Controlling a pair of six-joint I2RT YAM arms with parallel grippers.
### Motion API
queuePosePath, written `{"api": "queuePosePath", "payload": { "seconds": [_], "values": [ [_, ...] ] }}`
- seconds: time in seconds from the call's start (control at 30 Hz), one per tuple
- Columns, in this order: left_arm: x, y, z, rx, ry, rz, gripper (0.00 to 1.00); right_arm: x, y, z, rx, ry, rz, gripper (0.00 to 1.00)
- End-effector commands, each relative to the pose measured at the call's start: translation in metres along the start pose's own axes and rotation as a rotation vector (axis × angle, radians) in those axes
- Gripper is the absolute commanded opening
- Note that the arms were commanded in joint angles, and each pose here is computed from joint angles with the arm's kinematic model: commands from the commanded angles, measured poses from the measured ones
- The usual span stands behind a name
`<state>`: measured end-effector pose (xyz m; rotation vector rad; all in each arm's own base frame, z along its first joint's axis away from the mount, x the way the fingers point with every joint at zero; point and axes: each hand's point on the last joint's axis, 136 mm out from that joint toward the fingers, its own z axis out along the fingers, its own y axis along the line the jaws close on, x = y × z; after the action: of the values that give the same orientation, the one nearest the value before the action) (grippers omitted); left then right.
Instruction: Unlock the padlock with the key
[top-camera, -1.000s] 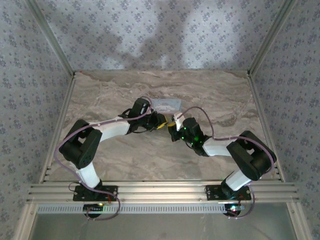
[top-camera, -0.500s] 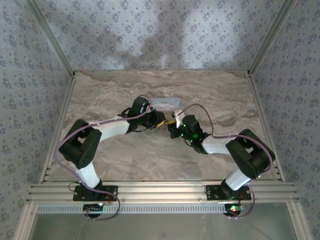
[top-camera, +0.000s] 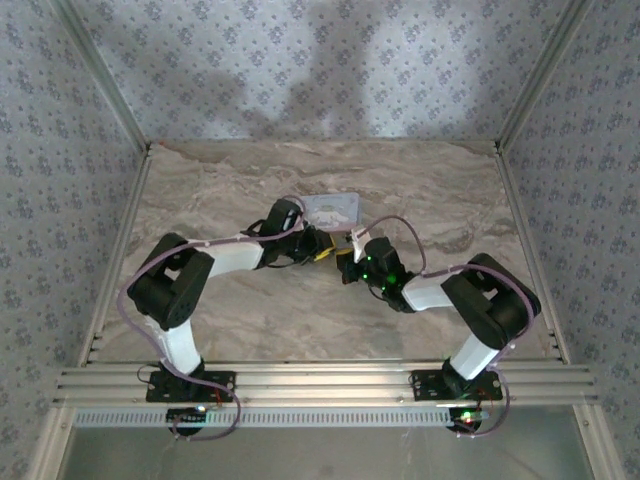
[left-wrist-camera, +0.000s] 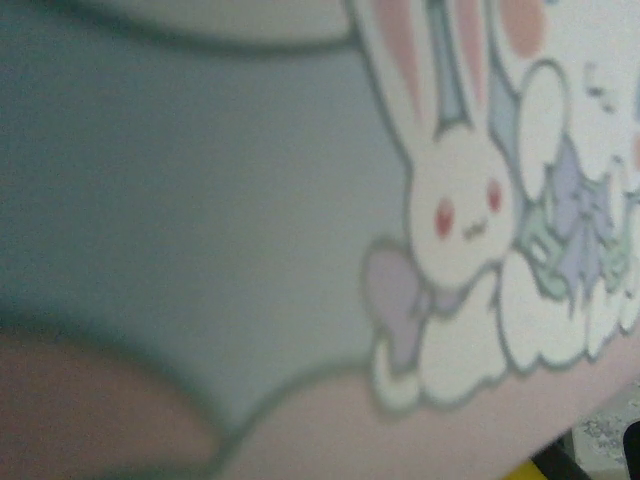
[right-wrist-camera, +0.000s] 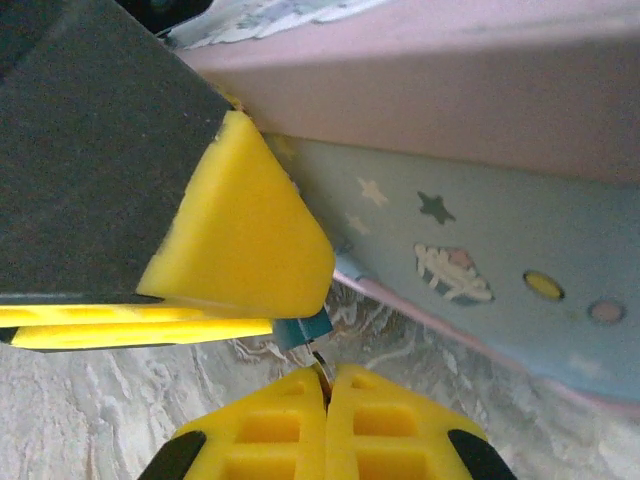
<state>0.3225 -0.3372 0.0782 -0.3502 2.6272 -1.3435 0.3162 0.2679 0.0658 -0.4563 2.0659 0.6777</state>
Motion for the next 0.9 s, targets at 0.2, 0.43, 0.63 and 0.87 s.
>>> {"api": "queuePosePath", "payload": {
  "seconds": [0.2,0.43,0.63,0.87],
  "values": [
    [0.029,0.002,0.013,0.047,0.116,-0.012,0.22,-0.014,0.012,0.005,-0.056,-0.083,0.069,0.02],
    [0.026,0.005,0.005,0.024,0.089,0.003,0.34,-0.002,0.008,0.009,-0.052,-0.057,0.110,0.01],
    [0.021,0.009,-0.006,0.017,0.055,-0.001,0.43,0.004,0.005,0.009,-0.045,-0.048,0.137,0.01],
    [0.014,0.012,-0.021,0.013,0.001,0.011,0.55,0.001,0.007,0.007,-0.054,-0.052,0.205,0.01]
  ]
}}
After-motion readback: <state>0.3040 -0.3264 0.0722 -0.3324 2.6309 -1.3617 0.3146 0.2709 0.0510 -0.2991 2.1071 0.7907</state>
